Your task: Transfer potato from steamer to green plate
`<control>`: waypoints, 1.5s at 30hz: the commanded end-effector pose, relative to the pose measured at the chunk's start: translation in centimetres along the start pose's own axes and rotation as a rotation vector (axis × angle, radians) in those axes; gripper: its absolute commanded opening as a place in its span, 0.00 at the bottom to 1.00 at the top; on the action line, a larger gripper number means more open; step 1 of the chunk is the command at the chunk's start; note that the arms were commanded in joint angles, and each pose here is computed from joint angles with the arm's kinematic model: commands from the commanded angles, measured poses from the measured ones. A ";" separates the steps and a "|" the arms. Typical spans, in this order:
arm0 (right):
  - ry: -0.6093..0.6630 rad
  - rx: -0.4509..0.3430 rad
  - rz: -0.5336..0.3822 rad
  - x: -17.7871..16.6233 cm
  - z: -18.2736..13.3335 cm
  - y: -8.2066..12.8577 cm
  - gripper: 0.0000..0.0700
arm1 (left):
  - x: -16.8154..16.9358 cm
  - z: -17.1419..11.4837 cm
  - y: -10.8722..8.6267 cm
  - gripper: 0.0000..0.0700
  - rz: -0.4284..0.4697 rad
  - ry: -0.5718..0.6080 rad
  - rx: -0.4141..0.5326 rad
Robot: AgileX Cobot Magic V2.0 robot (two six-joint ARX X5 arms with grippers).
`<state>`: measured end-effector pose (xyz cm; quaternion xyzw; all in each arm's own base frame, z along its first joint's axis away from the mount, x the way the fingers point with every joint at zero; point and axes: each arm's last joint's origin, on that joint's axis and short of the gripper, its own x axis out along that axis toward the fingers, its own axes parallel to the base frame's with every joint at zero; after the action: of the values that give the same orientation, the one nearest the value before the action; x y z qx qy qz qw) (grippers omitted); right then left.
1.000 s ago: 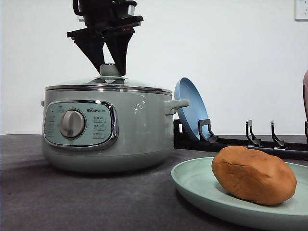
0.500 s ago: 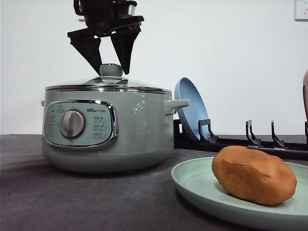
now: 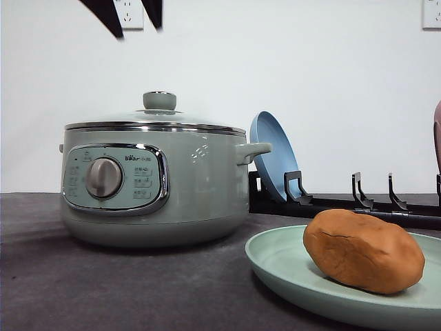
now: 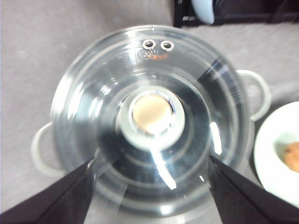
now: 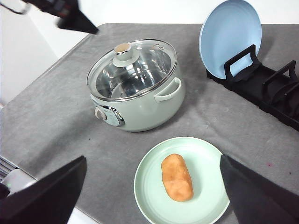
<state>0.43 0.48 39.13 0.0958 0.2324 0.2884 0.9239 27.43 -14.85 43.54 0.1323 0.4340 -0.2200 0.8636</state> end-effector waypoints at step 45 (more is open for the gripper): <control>0.038 -0.153 0.028 -0.1 -0.1 0.1 0.03 | -12.1 -24.3 -1.5 0.00 -0.270 -0.511 -0.030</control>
<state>0.23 0.44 38.71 0.0263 0.2356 0.3143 0.9193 3.56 -2.73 38.64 -0.0006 0.2290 -0.3463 0.9098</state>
